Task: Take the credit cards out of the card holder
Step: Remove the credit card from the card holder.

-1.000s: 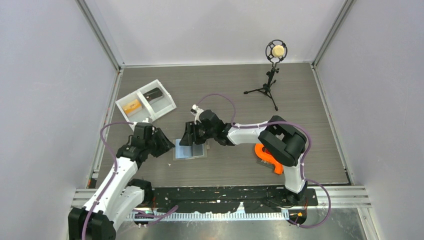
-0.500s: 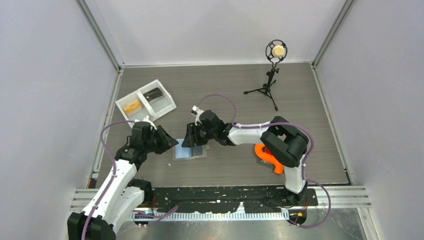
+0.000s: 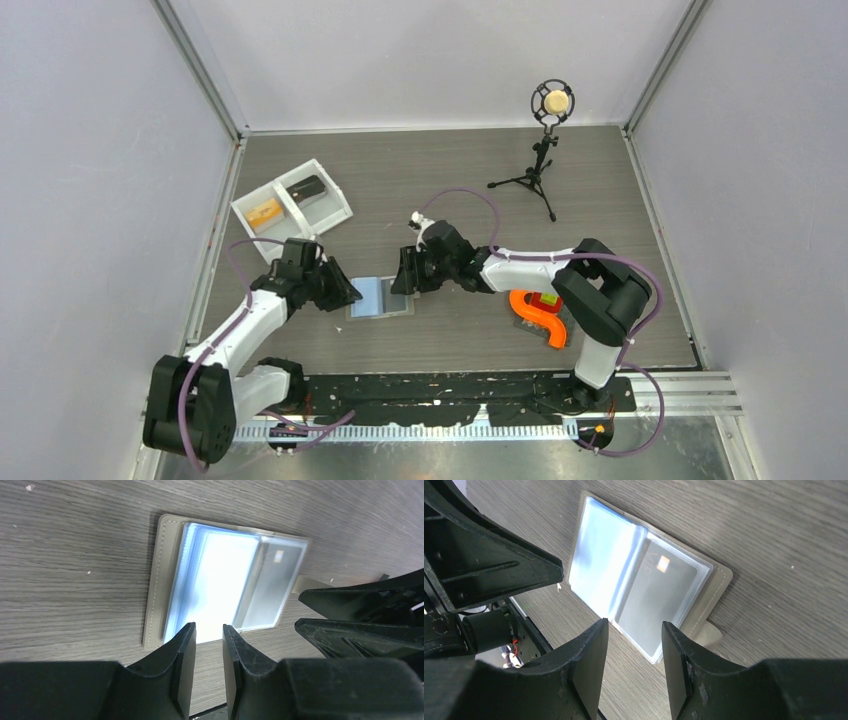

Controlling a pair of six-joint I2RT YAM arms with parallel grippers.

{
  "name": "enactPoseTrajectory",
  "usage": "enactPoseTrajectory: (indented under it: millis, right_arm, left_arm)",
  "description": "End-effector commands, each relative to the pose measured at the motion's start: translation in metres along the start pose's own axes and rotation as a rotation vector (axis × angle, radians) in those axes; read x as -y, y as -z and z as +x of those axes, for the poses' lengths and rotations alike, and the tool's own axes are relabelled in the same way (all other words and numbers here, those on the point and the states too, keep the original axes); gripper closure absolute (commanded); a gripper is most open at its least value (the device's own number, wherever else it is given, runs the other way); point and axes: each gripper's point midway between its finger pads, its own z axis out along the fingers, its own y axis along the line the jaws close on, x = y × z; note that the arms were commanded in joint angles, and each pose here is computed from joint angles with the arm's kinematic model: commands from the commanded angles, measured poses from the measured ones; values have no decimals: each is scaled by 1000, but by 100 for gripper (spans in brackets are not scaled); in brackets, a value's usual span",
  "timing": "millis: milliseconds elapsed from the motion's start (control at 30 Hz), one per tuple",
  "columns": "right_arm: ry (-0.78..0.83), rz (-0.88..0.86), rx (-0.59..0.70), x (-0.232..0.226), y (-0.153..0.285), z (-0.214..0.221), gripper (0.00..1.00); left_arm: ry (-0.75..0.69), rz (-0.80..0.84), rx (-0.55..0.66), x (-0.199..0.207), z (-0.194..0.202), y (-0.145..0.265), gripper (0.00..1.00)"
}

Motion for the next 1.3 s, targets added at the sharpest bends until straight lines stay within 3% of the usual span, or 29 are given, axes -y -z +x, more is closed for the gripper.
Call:
enactPoseTrajectory:
  millis: [0, 700, 1267]
  right_arm:
    - [16, -7, 20, -5, 6, -3, 49]
    - [1, 16, -32, 9, -12, 10, 49]
    - [22, -120, 7, -18, -7, 1, 54]
  left_arm:
    - [-36, 1, 25, 0, -7, -7, 72]
    - [-7, -52, -16, -18, 4, -21, 74]
    - [-10, -46, -40, -14, 12, -27, 74]
